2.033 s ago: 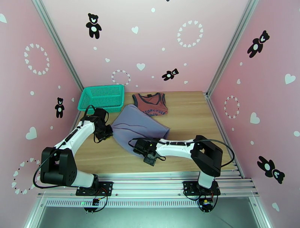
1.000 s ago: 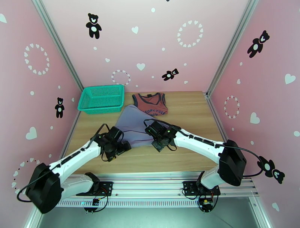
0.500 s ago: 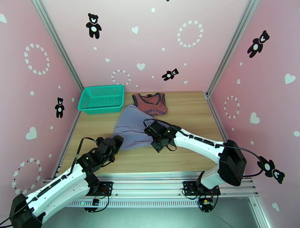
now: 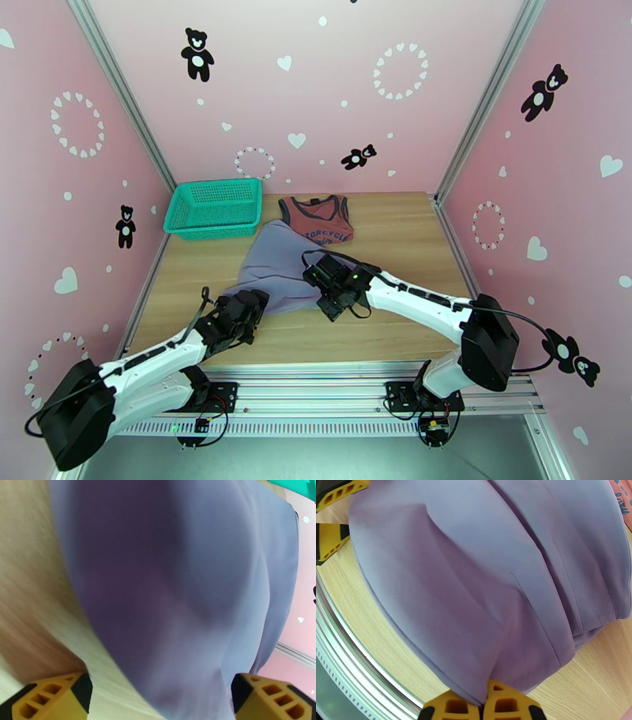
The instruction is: Fold and stack the mixed laundry pile
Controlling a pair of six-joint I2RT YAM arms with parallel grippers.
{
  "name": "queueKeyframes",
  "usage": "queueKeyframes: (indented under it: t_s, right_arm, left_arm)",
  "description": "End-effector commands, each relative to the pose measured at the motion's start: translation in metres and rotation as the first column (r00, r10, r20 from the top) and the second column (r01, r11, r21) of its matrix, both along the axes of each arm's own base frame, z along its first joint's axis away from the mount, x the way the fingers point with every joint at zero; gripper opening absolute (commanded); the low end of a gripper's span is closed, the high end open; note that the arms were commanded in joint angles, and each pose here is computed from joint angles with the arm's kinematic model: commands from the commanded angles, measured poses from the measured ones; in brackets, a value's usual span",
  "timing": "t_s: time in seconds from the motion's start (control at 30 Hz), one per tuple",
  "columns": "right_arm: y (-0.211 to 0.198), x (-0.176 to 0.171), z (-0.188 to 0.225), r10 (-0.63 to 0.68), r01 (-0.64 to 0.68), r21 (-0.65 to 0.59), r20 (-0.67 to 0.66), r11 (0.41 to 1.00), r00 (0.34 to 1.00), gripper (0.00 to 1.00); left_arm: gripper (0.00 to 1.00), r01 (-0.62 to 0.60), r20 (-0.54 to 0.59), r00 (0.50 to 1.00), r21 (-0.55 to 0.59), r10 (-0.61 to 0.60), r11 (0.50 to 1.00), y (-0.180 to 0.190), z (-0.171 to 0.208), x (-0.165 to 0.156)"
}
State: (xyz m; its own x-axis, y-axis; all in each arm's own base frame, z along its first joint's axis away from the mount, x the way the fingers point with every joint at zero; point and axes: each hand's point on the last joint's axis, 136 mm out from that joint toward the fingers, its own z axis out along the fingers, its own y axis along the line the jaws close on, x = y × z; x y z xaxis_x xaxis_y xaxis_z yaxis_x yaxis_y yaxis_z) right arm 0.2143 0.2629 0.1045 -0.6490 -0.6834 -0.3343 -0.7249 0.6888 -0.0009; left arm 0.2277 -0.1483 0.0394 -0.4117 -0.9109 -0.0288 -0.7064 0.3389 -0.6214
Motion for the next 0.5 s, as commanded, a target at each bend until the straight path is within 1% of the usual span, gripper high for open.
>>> queueKeyframes:
  t_s: [0.0, 0.07, 0.17, 0.27, 0.37, 0.47]
  right_arm:
    - [0.006, 0.0, 0.001, -0.002, 0.003, 0.027, -0.015, 1.0, 1.0, 0.0]
    - [0.006, -0.002, 0.001, -0.004, 0.004, 0.031, -0.02, 1.0, 1.0, 0.0]
    - [0.004, -0.005, 0.002, -0.011, 0.012, 0.042, -0.028, 0.999, 1.0, 0.0]
    - [0.003, -0.009, 0.003, -0.019, 0.021, 0.053, -0.036, 0.998, 0.999, 0.0]
    - [0.0, -0.011, 0.005, -0.025, 0.028, 0.055, -0.04, 0.998, 0.999, 0.0]
    - [-0.002, -0.013, 0.007, -0.03, 0.032, 0.057, -0.041, 0.998, 0.999, 0.0]
  left_arm:
    - [0.99, -0.021, 0.031, 0.999, -0.031, 0.022, 0.999, -0.01, -0.006, 0.012]
    - [0.99, -0.052, 0.056, 0.997, -0.015, 0.052, 0.999, -0.004, -0.008, 0.016]
    - [0.98, -0.098, 0.123, 0.988, 0.037, 0.093, 0.994, 0.008, 0.003, 0.026]
    - [0.93, -0.126, 0.172, 0.979, 0.089, 0.109, 0.988, 0.016, 0.014, 0.035]
    - [0.87, -0.146, 0.18, 0.976, 0.133, 0.121, 0.98, 0.024, 0.013, 0.037]
    - [0.83, -0.169, 0.182, 0.973, 0.148, 0.141, 0.974, 0.034, 0.01, 0.037]
